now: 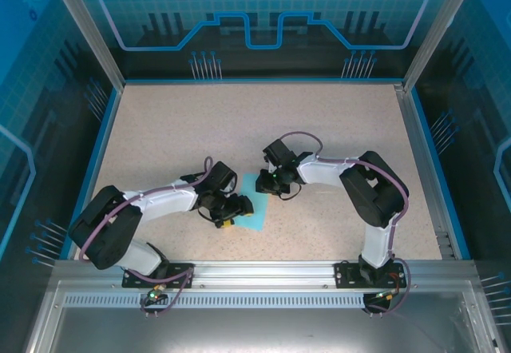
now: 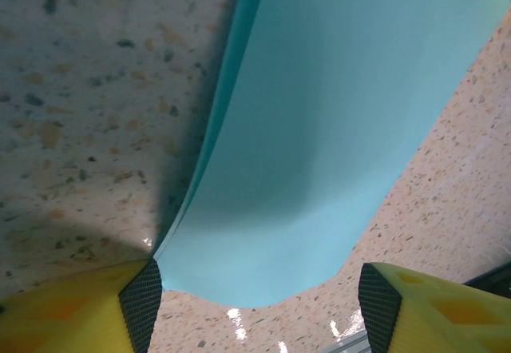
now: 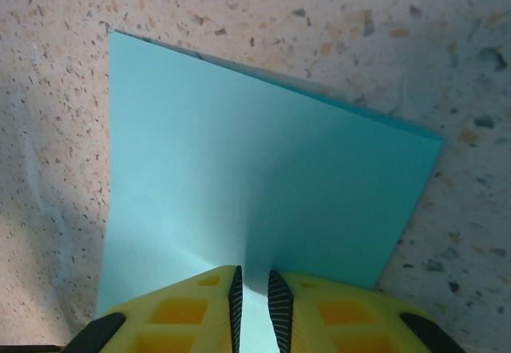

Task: Fold a paper plane with a square sheet of paper (pick it up from the middle)
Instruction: Fold the triangle a second time at the center of the table.

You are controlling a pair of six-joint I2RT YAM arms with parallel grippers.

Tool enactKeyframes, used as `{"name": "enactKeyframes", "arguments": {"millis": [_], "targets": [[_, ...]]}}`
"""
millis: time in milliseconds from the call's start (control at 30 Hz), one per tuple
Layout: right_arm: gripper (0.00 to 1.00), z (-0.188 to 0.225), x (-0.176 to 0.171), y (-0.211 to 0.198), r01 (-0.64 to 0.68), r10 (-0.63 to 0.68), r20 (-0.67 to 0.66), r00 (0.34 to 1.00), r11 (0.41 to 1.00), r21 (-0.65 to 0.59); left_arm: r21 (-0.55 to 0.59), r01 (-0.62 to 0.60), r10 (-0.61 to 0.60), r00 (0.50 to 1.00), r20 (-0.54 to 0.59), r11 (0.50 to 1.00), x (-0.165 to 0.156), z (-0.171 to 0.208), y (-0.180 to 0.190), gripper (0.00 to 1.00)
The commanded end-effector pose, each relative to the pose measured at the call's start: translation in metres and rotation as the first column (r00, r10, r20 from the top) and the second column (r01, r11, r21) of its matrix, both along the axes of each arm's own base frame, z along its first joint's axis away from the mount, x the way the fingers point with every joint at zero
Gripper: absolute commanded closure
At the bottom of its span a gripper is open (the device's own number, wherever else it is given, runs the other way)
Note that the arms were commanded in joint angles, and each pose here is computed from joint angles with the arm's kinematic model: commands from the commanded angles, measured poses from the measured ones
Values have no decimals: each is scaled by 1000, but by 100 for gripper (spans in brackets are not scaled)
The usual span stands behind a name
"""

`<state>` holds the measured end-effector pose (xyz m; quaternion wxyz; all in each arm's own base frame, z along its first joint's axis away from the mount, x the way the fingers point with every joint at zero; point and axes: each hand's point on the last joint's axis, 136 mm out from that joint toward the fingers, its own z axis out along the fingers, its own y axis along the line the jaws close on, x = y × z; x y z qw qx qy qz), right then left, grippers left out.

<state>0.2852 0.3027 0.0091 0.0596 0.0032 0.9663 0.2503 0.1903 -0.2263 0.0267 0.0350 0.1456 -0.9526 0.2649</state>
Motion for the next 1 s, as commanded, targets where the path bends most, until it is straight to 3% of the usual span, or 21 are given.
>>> {"name": "enactKeyframes", "arguments": {"millis": [0, 533, 967], "targets": [[78, -54, -20, -32, 11, -25, -93, 995, 989, -149, -65, 38, -35, 998, 44, 997, 10, 13, -16, 31], [78, -59, -22, -34, 9, -26, -105, 994, 987, -161, -48, 71, -65, 989, 133, 996, 15, 32, -11, 31], [79, -59, -24, -37, 5, -24, -109, 994, 985, -170, 21, 179, -178, 940, 292, 984, 54, 45, -16, 30]]}}
